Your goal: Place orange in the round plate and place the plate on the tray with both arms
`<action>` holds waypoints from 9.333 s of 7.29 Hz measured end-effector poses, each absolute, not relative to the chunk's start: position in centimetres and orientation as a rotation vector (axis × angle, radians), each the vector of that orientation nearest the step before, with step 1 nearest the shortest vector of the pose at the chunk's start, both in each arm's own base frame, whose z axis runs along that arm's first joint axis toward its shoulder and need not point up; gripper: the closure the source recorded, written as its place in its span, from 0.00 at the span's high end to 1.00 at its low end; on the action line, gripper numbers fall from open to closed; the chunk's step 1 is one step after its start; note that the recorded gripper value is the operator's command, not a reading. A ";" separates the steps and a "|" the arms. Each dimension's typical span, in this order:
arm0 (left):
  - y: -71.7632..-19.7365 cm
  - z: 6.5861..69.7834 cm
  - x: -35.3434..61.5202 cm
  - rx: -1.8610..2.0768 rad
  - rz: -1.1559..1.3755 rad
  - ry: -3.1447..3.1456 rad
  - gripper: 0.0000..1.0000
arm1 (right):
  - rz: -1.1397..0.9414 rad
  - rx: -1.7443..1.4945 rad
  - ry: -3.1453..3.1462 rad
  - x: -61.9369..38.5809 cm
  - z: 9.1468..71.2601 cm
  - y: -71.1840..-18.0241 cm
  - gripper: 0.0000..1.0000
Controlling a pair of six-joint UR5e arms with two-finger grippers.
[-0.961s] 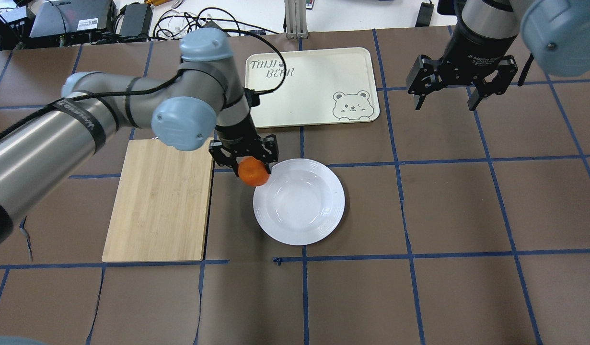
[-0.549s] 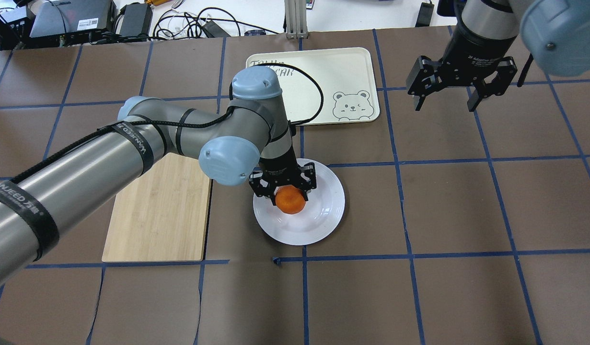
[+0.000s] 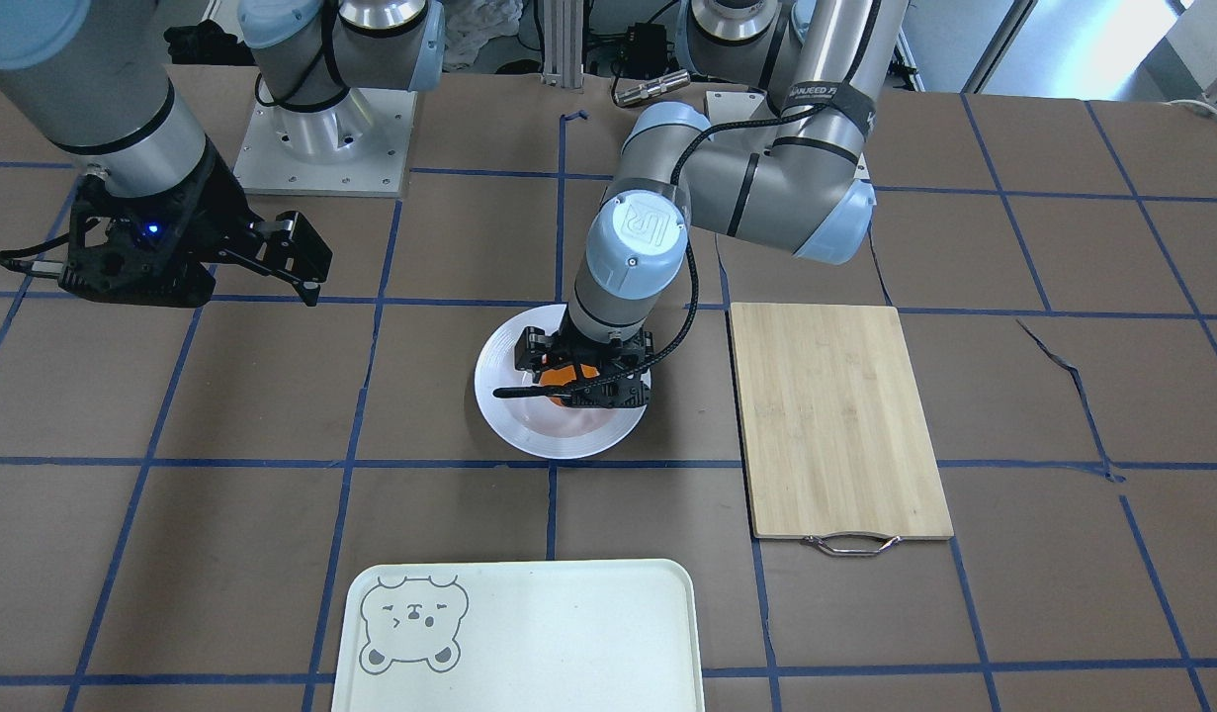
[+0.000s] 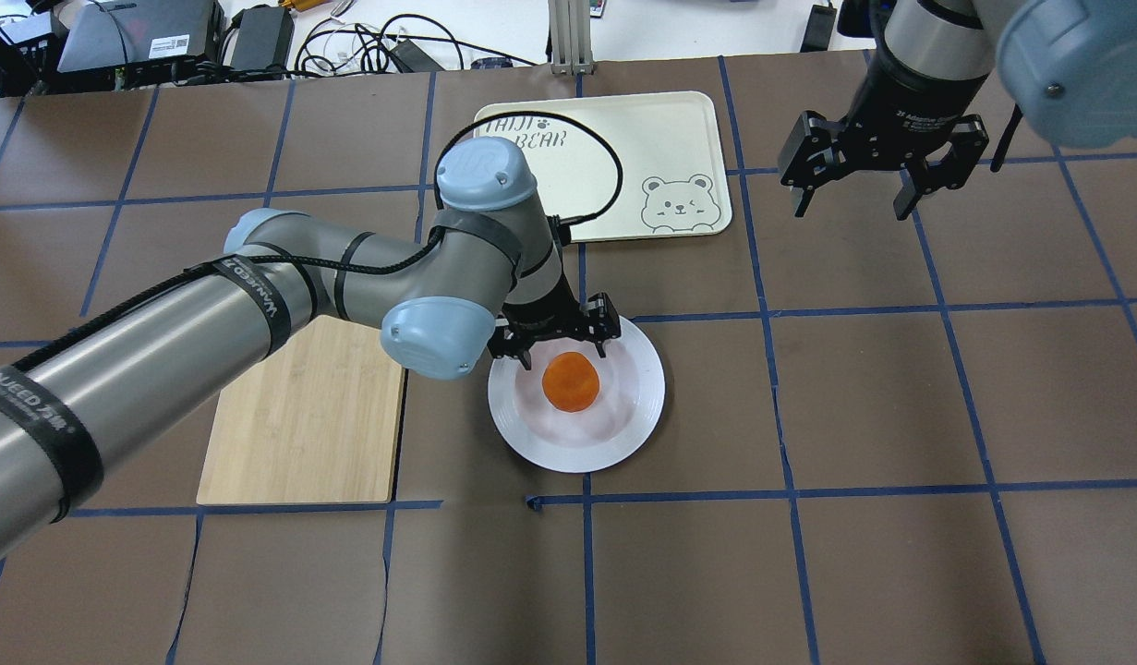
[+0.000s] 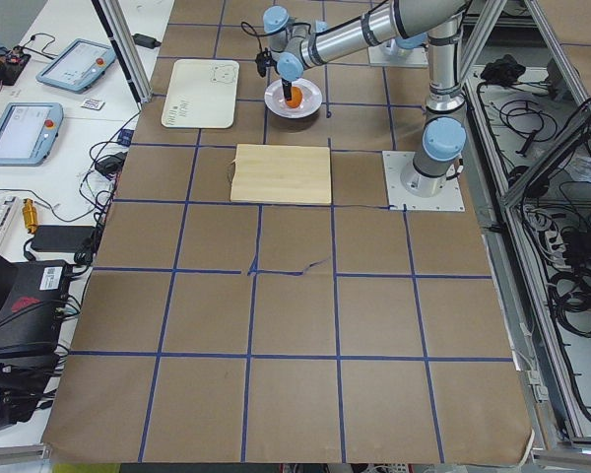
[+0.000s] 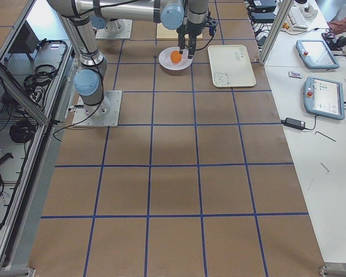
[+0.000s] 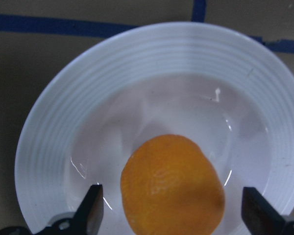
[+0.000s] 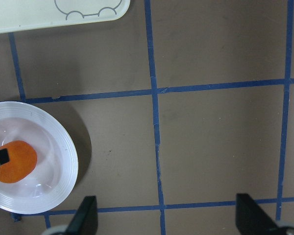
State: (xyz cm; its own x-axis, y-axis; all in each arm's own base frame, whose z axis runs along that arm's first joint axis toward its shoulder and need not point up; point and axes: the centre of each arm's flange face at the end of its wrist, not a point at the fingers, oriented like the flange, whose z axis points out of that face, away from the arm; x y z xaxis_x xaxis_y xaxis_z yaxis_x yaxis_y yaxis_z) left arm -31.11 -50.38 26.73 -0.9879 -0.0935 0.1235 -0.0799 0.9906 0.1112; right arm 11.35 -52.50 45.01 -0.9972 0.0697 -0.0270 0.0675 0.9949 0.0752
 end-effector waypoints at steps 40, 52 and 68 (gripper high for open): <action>-47.5 52.0 -13.4 0.088 0.062 -3.175 1.00 | -0.297 -0.129 2.498 19.2 25.6 -67.1 0.00; -47.6 51.9 -13.2 0.094 0.059 -3.174 1.00 | -0.307 -0.075 2.524 18.8 17.3 -78.8 1.00; -47.7 51.9 -13.1 0.097 0.059 -3.173 1.00 | 0.246 0.188 3.148 12.2 50.2 -56.8 1.00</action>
State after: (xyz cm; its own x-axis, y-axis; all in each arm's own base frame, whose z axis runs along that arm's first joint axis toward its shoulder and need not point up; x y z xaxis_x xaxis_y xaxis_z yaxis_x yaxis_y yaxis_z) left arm -13.14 -47.66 51.93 -0.9976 -0.0616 -0.0318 -0.0604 0.9975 -0.0380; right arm 12.24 -56.76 50.25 -0.9927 0.1168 0.0308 0.1202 0.9808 0.1533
